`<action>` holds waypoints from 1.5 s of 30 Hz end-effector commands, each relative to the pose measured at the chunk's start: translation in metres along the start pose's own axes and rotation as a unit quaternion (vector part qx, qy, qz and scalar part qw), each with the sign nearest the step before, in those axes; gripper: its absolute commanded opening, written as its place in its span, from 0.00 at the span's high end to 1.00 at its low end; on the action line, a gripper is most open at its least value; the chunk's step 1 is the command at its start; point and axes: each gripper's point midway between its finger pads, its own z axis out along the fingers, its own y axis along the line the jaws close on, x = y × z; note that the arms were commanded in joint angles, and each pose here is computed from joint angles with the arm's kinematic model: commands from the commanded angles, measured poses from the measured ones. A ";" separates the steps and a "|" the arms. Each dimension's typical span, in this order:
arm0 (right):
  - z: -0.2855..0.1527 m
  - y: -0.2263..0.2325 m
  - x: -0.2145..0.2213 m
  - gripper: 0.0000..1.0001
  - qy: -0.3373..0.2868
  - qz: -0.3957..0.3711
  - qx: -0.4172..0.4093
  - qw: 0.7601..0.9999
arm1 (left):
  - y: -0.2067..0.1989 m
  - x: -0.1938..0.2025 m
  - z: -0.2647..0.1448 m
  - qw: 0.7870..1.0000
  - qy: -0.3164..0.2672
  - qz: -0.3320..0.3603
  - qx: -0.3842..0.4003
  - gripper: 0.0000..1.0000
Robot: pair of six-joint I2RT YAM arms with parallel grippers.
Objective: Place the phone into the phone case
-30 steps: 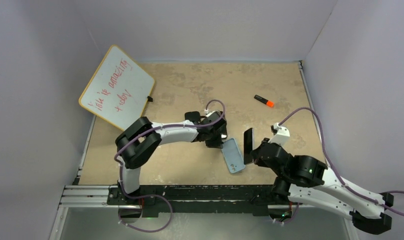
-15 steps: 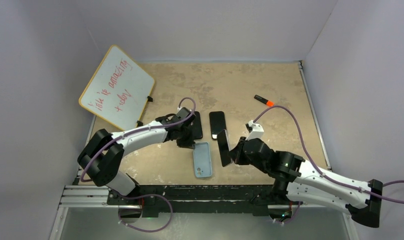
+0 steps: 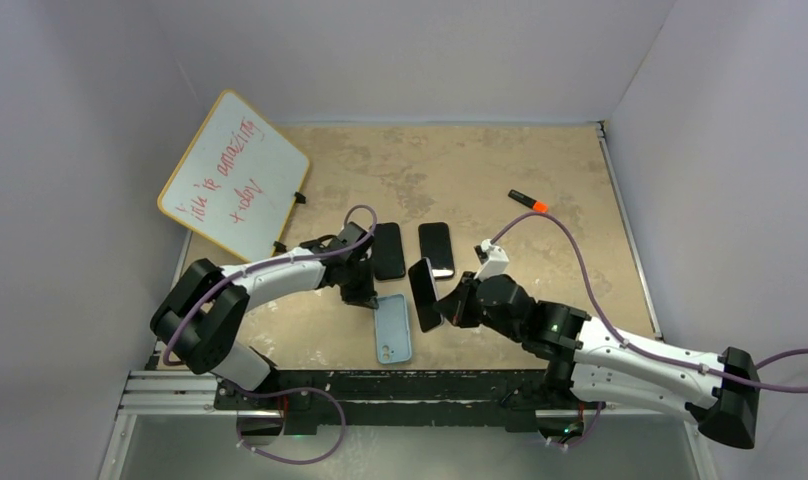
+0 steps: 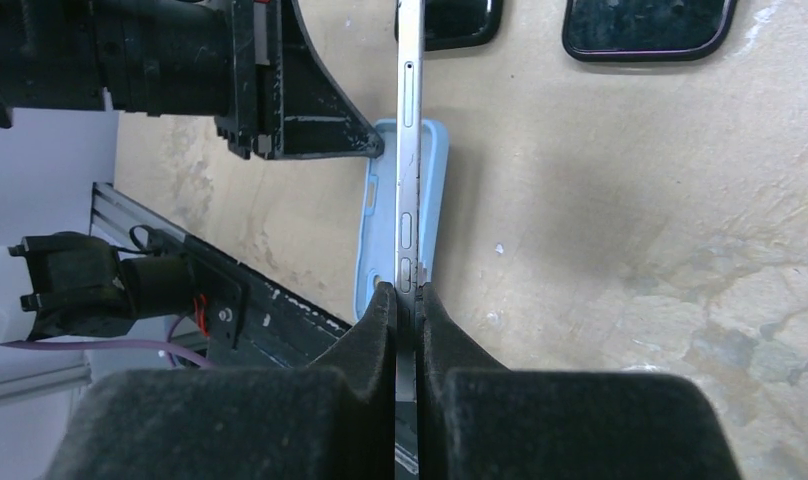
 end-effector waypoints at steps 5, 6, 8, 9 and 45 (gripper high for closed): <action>0.001 0.030 -0.018 1.00 -0.035 0.037 -0.059 0.997 | -0.007 -0.027 -0.007 0.995 -0.049 -0.056 0.060 0.98; 0.000 0.031 -0.019 1.00 -0.036 0.038 -0.062 0.997 | -0.009 -0.028 -0.006 0.995 -0.047 -0.059 0.065 0.96; -0.001 0.032 -0.019 1.00 -0.035 0.034 -0.063 0.997 | -0.012 -0.027 -0.004 0.994 -0.038 -0.067 0.073 0.91; 0.000 0.033 -0.020 1.00 -0.035 0.031 -0.064 0.997 | -0.013 -0.026 -0.002 0.994 -0.034 -0.070 0.075 0.87; 0.054 0.031 0.036 1.00 0.032 0.139 -0.052 0.988 | -0.005 0.033 -0.030 0.951 0.012 -0.091 0.296 0.60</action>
